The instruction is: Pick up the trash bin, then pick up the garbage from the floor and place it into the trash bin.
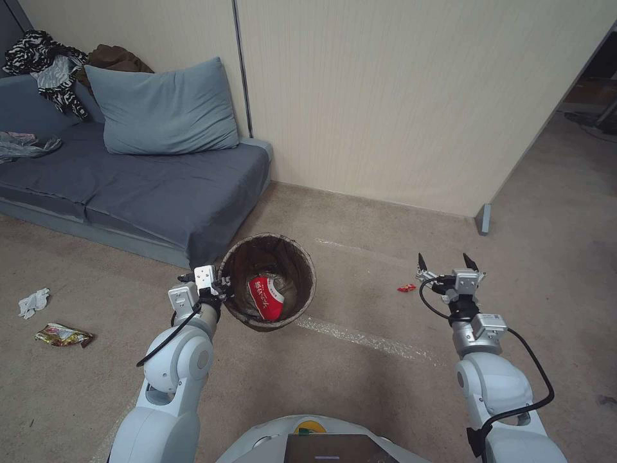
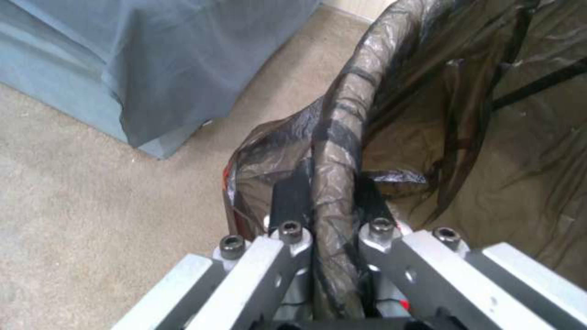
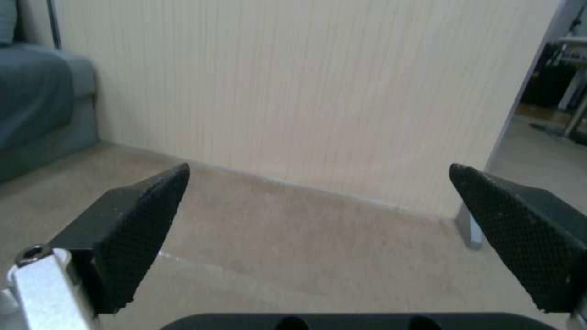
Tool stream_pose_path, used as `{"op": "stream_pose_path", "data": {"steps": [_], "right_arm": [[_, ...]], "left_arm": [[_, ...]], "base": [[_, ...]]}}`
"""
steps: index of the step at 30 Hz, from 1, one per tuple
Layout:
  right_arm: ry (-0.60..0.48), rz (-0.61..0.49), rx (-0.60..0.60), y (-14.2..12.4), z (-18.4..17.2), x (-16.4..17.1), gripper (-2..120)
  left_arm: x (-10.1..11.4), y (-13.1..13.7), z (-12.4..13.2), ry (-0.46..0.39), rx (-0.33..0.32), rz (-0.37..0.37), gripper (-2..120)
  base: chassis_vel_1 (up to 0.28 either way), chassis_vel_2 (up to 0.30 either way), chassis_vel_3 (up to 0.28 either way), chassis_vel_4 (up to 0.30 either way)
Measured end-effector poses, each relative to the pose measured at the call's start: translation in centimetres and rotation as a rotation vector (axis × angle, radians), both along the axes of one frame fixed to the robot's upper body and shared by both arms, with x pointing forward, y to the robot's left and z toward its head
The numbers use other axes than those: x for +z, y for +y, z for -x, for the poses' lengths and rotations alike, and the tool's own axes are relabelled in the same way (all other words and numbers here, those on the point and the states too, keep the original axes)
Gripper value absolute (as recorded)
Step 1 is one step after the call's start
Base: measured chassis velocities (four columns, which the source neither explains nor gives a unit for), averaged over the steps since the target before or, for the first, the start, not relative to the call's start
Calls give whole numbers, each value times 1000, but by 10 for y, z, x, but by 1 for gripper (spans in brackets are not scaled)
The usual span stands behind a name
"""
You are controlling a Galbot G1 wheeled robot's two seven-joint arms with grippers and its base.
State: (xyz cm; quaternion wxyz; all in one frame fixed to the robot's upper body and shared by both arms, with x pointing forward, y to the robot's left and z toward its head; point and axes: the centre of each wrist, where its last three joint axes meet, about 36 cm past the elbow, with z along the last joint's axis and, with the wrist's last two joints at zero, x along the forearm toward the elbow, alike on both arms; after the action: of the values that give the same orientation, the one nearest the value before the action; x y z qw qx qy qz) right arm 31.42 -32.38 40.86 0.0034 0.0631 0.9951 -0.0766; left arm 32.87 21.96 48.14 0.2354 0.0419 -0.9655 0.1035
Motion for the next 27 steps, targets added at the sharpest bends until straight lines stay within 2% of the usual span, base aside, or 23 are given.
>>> {"op": "stream_pose_path", "data": {"steps": [9, 12, 13, 15, 16, 20, 27], "right_arm": [[152, -99, 48, -5, -30, -18, 100], [241, -150, 73, -2, -55, -25, 100], [241, -150, 73, -2, -55, -25, 100], [315, -192, 91, 1, -82, -27, 100], [315, -192, 91, 1, -82, -27, 100], [396, -255, 95, 7, -118, -28, 100], [520, -273, 76, 8, -155, -39, 100]], "left_arm": [[-1, -1, 0, 2, -5, 0, 2], [-1, -2, 1, 5, -8, 0, 2], [-1, -2, 1, 5, -8, 0, 2], [-2, -2, 2, 8, -10, -2, 2], [-2, -2, 2, 8, -10, -2, 2], [-2, -1, 2, 9, -11, -5, 2], [-2, -1, 3, 11, -10, -4, 2]], "base": [[0, 0, 0, 0], [0, 0, 0, 0], [0, 0, 0, 0], [0, 0, 0, 0], [0, 0, 0, 0], [0, 0, 0, 0], [0, 0, 0, 0]]}}
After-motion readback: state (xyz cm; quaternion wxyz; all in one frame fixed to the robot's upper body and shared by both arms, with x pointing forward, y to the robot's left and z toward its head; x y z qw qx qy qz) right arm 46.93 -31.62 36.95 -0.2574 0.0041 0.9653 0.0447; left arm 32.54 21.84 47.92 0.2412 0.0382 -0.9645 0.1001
